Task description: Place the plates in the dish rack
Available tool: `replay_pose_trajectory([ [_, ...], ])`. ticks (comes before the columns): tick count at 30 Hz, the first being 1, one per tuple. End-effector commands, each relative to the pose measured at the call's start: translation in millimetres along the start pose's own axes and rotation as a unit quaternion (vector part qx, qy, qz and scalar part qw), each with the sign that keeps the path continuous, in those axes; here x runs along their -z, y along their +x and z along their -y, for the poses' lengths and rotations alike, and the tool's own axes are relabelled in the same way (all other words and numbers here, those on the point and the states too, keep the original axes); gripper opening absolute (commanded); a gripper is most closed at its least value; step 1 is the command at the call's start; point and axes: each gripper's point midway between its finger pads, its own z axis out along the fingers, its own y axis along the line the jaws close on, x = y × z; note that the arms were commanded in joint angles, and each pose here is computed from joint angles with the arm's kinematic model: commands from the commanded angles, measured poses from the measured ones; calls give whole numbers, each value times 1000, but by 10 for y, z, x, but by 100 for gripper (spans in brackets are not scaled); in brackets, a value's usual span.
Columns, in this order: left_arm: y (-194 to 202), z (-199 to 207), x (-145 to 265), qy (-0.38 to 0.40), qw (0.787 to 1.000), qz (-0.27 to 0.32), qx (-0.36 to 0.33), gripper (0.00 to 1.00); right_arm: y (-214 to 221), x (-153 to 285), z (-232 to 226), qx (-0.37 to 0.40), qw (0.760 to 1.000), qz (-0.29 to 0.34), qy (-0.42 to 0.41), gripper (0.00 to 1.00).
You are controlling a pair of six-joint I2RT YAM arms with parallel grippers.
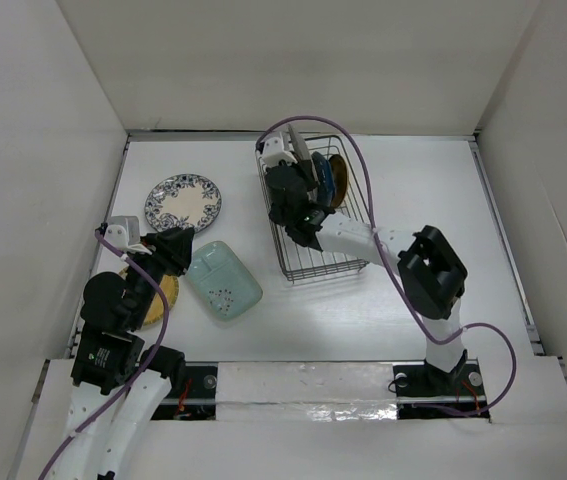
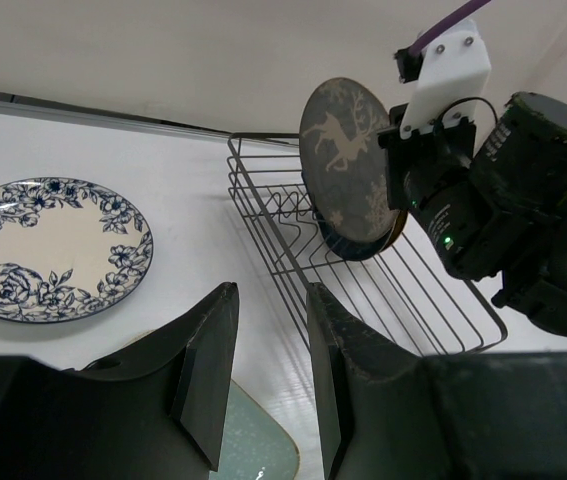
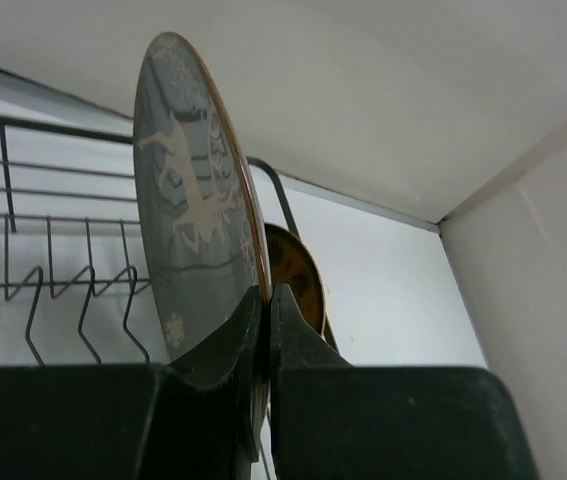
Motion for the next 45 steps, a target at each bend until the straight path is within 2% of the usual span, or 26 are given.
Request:
replay_pose_trajectory([
  [1,-59,6,-26,1,1000,14,2,31,4,-20,123,-30,999,-7,32,0],
  [6,-52,6,-32,1,1000,12,2,31,-122,21,210,-32,998,8,48,0],
  [14,-54,12,-28,3,1000,13,2,31,-543,73,683,-42,992,51,108,0],
  [17,-72,14,-17,3,1000,17,2,31,-562,90,751,-33,991,51,117,0],
  [28,-76,14,7,2,1000,19,2,31,-199,69,505,-7,994,25,105,0],
  [36,-80,23,13,3,1000,19,3,31,71,-4,366,-25,996,1,85,0],
  [37,-72,23,11,3,1000,18,3,31,105,-38,377,-31,996,-4,82,0],
  [38,-79,26,9,3,1000,19,3,31,54,-40,326,-83,994,4,65,0],
  [39,-73,23,8,3,1000,18,3,31,140,-67,285,-66,997,-14,46,0],
  [41,-66,21,1,3,1000,17,2,31,192,-156,215,-126,992,-23,18,0],
  [45,-59,22,-8,3,1000,15,2,31,419,-279,147,-168,983,-62,-26,0],
])
